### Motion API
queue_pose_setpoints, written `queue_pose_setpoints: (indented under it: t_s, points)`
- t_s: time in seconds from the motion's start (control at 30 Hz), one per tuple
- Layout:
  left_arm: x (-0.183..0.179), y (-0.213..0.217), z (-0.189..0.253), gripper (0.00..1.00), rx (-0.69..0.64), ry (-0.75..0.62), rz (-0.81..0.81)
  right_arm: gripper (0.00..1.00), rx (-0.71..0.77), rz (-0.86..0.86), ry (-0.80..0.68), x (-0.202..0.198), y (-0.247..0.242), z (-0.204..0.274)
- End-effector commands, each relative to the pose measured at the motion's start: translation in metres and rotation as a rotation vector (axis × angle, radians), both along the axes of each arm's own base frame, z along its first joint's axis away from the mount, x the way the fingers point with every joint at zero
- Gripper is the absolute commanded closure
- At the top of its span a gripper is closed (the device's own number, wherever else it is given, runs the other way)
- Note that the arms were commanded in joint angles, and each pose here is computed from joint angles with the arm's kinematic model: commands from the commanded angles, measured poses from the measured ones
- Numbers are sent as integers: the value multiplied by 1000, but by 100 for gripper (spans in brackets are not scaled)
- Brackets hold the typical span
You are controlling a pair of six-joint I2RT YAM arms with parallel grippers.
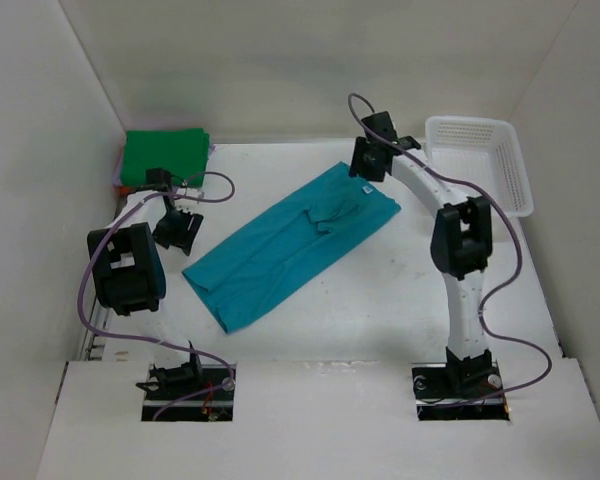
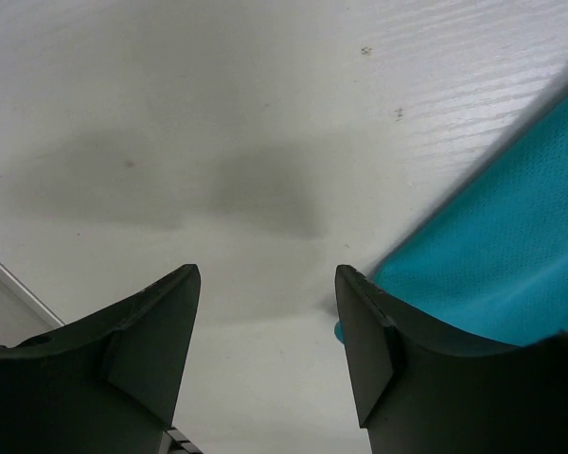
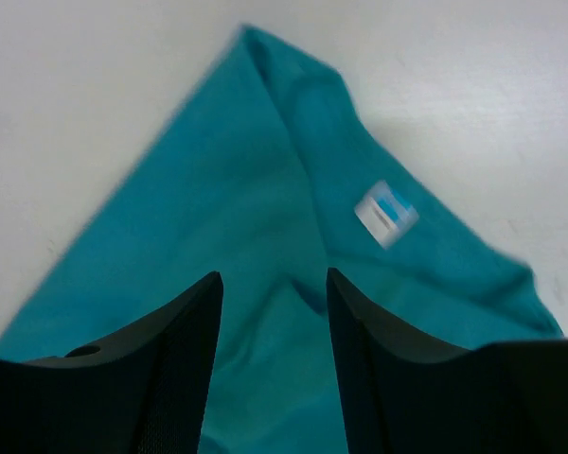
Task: Fold and stack the t-shirts
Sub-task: Rotate the tshirt 90 degrees
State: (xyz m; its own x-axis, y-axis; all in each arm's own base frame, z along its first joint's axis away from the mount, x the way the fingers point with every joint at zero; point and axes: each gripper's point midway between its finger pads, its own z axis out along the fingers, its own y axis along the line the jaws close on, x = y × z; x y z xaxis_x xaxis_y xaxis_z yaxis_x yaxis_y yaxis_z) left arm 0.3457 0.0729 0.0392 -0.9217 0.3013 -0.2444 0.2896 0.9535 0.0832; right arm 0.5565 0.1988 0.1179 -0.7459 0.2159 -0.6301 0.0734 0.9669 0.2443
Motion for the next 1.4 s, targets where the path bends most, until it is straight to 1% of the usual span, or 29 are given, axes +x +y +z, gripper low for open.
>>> queue_pose_setpoints:
  t_s: [0.0, 0.07, 0.13, 0.27, 0.37, 0.5, 0.57, 0.83, 0.9, 0.93, 1.03, 1.07, 1.1, 1.23, 1.37]
  points:
    - [-3, -5, 7, 42, -17, -14, 8, 47, 0, -224, -133, -14, -68, 60]
    - [-5, -9, 1, 42, -24, 0, 3, 47, 13, -291, -66, -39, -91, 40]
    - [-9, -12, -6, 43, -29, 23, -4, 47, 24, -322, 13, -60, -104, 15]
    - [-13, -17, -13, 44, -37, 44, -17, 44, 70, -351, 136, -81, -110, -25]
    - [-14, -23, -12, 44, -47, 34, -35, 43, 108, -337, 201, -84, -103, -46]
    - [-17, -25, -15, 44, -56, 36, -36, 42, 135, -309, 236, -73, -91, -54]
    - [-19, -24, -17, 44, -57, 42, -31, 44, 132, -300, 246, -66, -89, -54]
    - [-22, -23, -14, 44, -57, 36, -30, 51, 85, -228, 352, -66, -84, -59]
    - [-20, -24, -11, 44, -57, 30, -33, 56, 76, -209, 380, -65, -83, -60]
    - [-19, -26, -10, 44, -57, 30, -39, 63, 75, -203, 389, -65, -82, -60]
    - [-17, -28, -8, 44, -55, 22, -49, 89, 71, -203, 406, -65, -82, -61]
    - [-17, -29, -7, 44, -59, 19, -52, 95, 69, -205, 404, -64, -83, -60]
    - [-18, -31, -8, 44, -66, 22, -53, 98, 68, -206, 400, -63, -83, -60]
    - [-27, -39, -10, 44, -102, 45, -66, 100, 67, -209, 379, -47, -81, -57]
    - [-34, -53, -14, 44, -134, 78, -90, 100, 71, -211, 346, -19, -77, -52]
